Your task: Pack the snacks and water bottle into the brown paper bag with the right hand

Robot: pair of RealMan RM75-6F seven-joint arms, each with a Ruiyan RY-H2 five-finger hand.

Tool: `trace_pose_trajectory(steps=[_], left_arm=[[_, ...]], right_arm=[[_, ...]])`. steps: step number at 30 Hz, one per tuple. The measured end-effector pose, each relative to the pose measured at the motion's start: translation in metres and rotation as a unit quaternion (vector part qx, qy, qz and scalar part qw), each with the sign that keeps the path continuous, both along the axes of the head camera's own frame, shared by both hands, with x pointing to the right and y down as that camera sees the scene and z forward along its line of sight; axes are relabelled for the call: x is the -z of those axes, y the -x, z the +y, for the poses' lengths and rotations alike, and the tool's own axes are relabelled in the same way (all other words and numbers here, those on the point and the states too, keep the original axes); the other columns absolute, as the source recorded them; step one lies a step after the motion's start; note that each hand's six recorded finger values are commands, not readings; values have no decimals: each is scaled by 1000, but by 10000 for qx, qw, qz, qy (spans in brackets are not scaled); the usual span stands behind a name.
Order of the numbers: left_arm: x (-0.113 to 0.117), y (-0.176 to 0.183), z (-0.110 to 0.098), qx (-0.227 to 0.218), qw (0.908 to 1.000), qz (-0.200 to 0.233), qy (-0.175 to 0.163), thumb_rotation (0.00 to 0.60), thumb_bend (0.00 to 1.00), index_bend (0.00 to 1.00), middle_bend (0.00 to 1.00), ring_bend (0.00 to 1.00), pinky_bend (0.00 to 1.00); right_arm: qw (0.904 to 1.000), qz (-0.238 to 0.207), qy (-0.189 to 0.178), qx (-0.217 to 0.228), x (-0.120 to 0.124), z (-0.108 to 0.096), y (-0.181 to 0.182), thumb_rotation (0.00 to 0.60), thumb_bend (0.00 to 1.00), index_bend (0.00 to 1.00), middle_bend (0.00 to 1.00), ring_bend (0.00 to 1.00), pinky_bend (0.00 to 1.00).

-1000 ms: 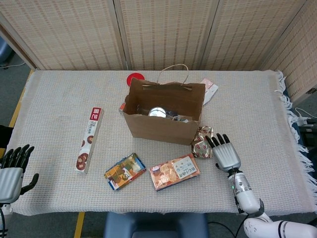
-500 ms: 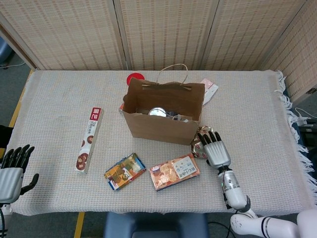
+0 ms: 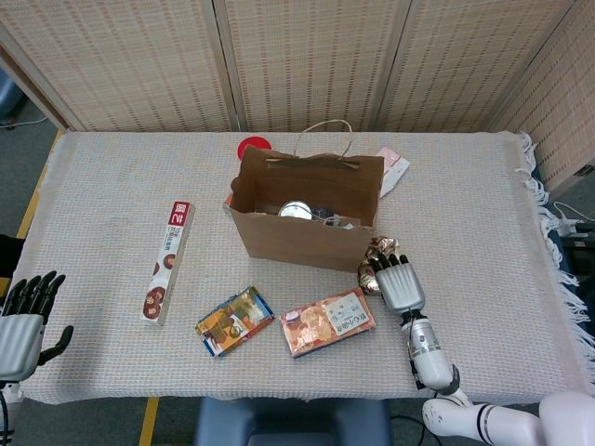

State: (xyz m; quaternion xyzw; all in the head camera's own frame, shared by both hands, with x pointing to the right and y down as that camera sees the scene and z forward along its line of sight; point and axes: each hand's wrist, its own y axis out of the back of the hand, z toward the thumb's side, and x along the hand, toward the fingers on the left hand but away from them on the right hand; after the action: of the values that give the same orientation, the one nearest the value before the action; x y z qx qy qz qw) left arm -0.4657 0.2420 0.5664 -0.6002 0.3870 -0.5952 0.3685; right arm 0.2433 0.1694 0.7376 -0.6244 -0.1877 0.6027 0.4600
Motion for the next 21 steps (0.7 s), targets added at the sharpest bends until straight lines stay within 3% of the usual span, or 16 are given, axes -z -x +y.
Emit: trace_pose_trajectory(steps=[3,11,16,21], left_arm=[[0,0,0,-3,10000,6,-1,600,370,0,0,0,0],[0,0,0,-8,10000,4,1,600,370,0,0,0,0],[0,0,0,-3,10000,-12,-2,600,370,0,0,0,0],[0,-1,0,4,10000,-33,-12,600,370,0,0,0,0]], right_arm=[[9999,-80,-46,42,4,0,0,600,498,552,454,460,551],[9993,-341,-170,-20,33,-5,-13,600,516,591,480,482,578],[9961,-768,-372,-218,73,-15,-26,600,516,597,483,483,579],[9880,-1242,-843,-359,127,-33,-33,600,515,598,484,483,579]])
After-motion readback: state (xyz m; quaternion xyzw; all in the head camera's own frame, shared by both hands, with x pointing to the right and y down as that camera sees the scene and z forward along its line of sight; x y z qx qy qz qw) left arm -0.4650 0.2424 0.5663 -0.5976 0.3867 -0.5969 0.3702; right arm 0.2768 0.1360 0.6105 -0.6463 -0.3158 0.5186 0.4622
